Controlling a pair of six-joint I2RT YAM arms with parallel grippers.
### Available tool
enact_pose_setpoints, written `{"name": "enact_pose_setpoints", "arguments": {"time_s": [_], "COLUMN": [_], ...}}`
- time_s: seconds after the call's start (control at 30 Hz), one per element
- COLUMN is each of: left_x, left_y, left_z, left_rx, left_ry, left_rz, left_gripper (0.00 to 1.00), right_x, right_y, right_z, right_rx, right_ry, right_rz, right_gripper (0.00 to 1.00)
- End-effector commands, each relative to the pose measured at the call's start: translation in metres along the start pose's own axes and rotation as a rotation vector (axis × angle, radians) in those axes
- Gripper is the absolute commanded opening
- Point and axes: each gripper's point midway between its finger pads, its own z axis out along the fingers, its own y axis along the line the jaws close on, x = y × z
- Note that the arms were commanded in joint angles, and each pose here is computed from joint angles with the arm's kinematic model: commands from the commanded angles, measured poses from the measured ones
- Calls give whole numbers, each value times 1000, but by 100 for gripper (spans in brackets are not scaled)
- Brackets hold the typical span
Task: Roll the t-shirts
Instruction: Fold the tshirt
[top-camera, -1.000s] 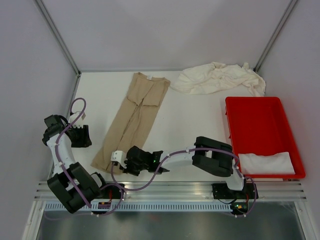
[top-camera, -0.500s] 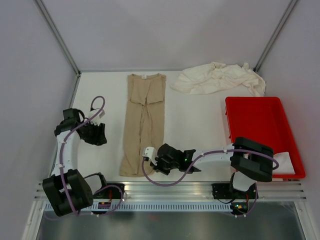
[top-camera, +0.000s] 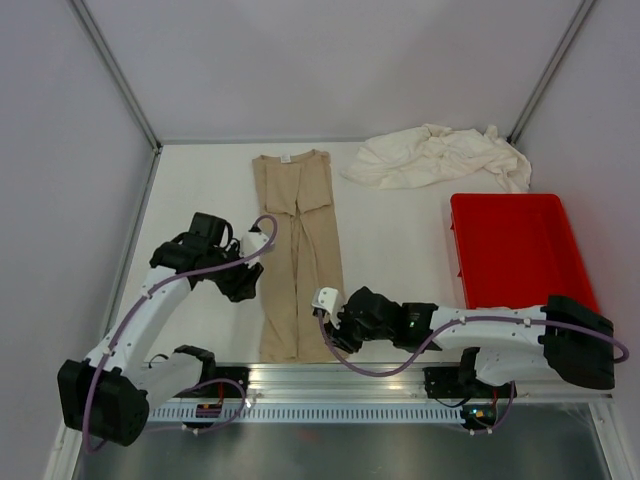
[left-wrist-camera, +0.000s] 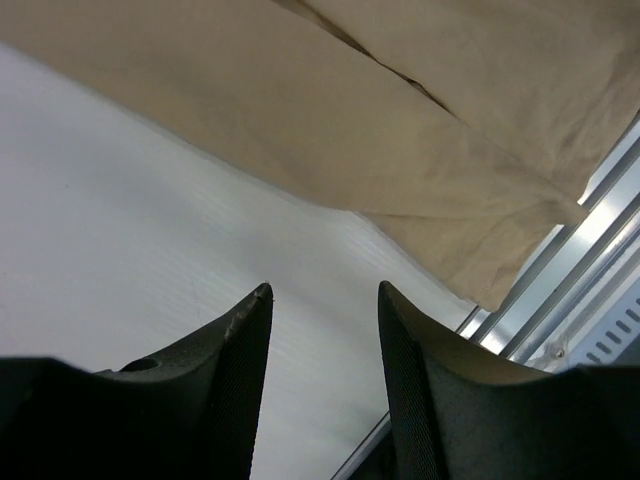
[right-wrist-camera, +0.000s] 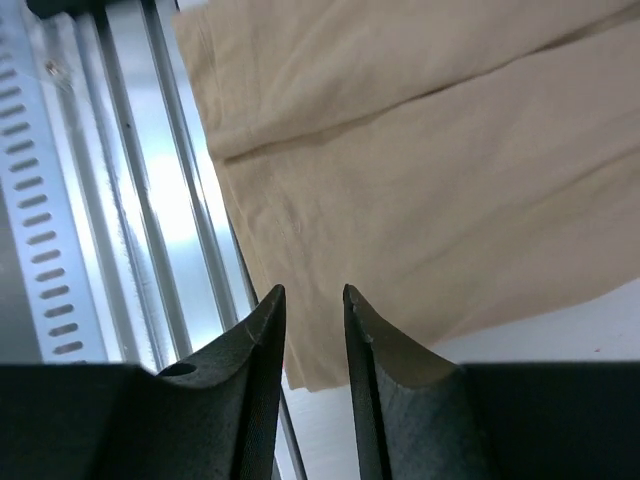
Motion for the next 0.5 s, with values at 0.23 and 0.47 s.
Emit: {"name": "enact_pose_setpoints", "arguments": {"time_s": [0.23,0.47], "left_x": [10,-48], "left_y": [-18,52], "left_z": [2,21], "left_rx": [-24,-154], "left_ry": [-76,-14], "left_rz": [64,-175], "left_gripper": [49,51], "right_x": [-104,-115], "right_y": [-29,-41], "right_z": [6,21], "right_rx": [-3,161], "right_ry": [-237,-262], "right_rz": [383,215], "right_gripper": [42,39]}}
